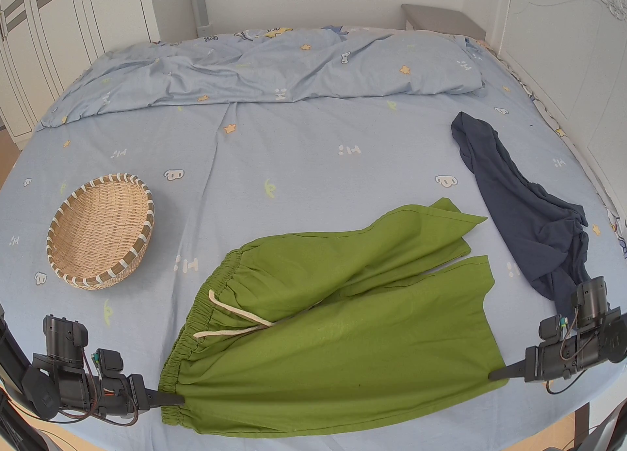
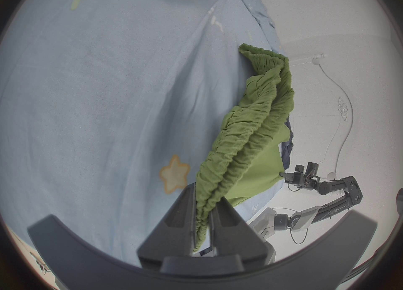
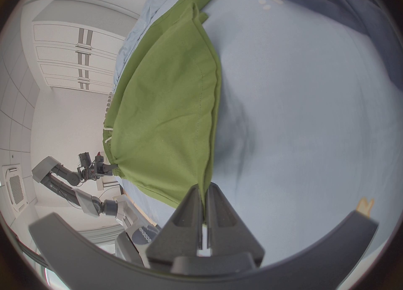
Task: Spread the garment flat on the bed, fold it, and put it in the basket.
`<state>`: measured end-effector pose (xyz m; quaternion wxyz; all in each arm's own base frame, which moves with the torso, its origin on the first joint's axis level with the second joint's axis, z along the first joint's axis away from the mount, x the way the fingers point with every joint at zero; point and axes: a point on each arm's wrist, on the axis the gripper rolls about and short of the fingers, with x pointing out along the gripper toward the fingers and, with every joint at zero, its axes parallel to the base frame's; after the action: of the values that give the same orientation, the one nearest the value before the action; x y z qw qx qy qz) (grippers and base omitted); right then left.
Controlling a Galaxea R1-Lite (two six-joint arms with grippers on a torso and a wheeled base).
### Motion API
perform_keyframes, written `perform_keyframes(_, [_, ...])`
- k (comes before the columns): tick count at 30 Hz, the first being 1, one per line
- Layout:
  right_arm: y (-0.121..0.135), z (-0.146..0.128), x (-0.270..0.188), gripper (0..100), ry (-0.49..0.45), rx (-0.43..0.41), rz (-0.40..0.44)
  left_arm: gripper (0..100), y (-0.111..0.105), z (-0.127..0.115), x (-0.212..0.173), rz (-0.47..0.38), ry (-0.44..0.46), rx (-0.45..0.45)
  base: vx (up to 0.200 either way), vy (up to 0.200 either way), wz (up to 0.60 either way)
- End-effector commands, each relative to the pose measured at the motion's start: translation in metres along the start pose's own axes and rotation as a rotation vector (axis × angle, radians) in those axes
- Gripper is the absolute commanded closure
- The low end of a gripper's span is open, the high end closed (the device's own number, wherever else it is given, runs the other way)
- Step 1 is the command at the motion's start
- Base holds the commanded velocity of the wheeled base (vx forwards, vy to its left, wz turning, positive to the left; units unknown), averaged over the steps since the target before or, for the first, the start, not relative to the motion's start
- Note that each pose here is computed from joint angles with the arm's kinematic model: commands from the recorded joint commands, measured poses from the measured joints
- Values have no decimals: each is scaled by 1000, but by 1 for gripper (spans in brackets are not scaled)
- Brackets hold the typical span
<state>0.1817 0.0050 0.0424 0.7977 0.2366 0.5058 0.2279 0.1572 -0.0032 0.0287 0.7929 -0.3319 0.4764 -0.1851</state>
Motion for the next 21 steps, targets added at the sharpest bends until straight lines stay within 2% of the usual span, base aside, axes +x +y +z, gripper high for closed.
perform_keyframes(1, [6,-28,-10,100,21,-6,-1,100,0,-10,-11,21,7,22,0,0,0])
perform_keyframes(9, [6,-50,-15,100,49,14,-8,100,0,-14,-14,29,27,20,0,0,0])
perform_keyframes(21, [4,-55,-15,100,65,31,-9,100,-3,-21,-16,34,63,8,0,0,0])
